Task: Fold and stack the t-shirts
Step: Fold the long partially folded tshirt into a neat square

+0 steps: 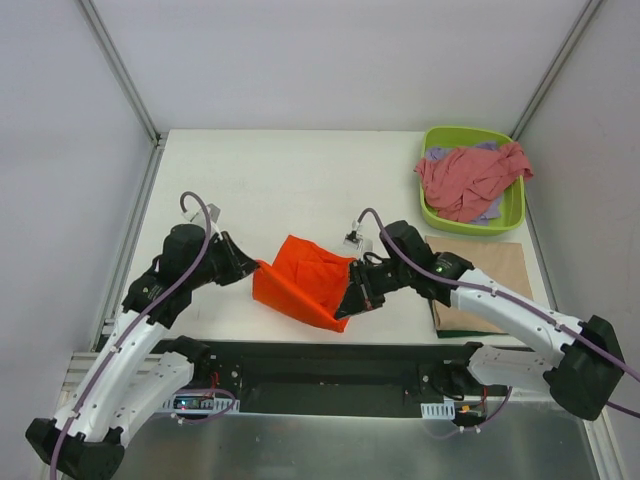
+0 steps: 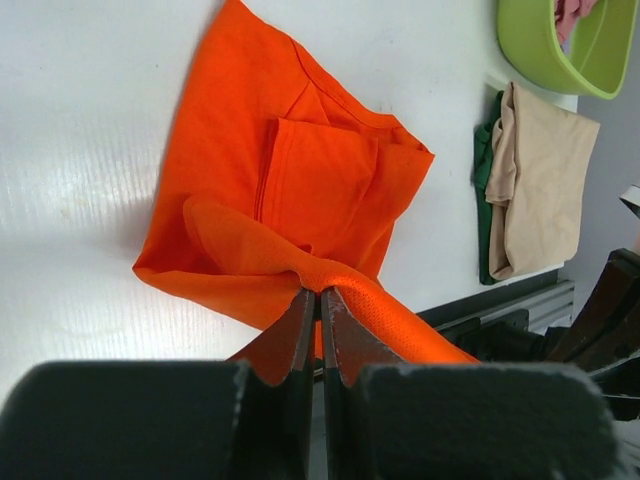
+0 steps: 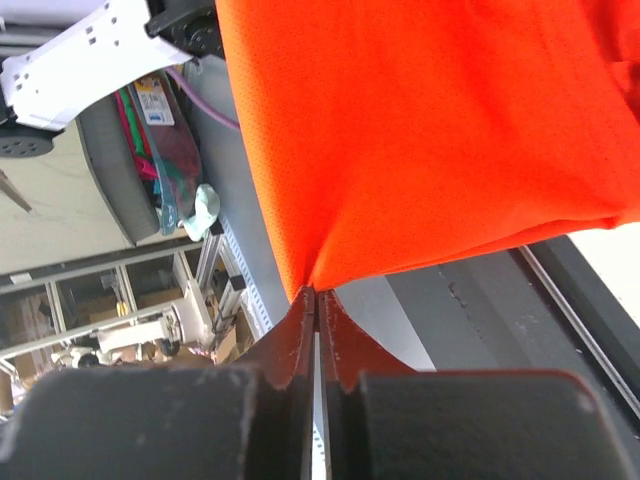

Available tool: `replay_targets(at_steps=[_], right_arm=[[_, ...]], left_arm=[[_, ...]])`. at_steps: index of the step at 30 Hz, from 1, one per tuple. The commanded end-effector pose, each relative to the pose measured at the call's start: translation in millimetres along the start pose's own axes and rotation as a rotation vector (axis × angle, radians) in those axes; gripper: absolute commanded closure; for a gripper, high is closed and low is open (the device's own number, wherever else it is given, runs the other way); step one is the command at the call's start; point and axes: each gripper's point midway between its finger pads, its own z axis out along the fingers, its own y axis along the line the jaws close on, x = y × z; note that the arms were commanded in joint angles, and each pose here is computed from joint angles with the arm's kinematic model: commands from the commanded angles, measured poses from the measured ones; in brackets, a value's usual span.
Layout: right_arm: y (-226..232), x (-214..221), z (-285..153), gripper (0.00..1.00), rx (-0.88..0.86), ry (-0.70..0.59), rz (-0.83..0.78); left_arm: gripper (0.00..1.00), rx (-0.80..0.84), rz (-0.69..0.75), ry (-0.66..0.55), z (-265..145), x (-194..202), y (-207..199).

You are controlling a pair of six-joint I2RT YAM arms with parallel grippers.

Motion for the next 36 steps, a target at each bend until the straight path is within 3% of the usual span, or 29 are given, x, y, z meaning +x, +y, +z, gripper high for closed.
replay_targets(at_steps=[1, 20, 36], right_arm=[[-10, -7, -10, 1.0, 0.016, -0.048, 0.051], [-98, -71, -53, 0.99, 0.231, -0.322, 0.231], [-198, -82, -80, 0.99, 0.468, -0.44, 0.426]], left_arm=[[1.0, 0.052, 0.057, -0.111, 7, -38, -25], [1.0, -0.027, 0.092, -0.067, 97, -86, -36], [1.0, -0.058, 0.119, 0.153, 208, -83, -35]])
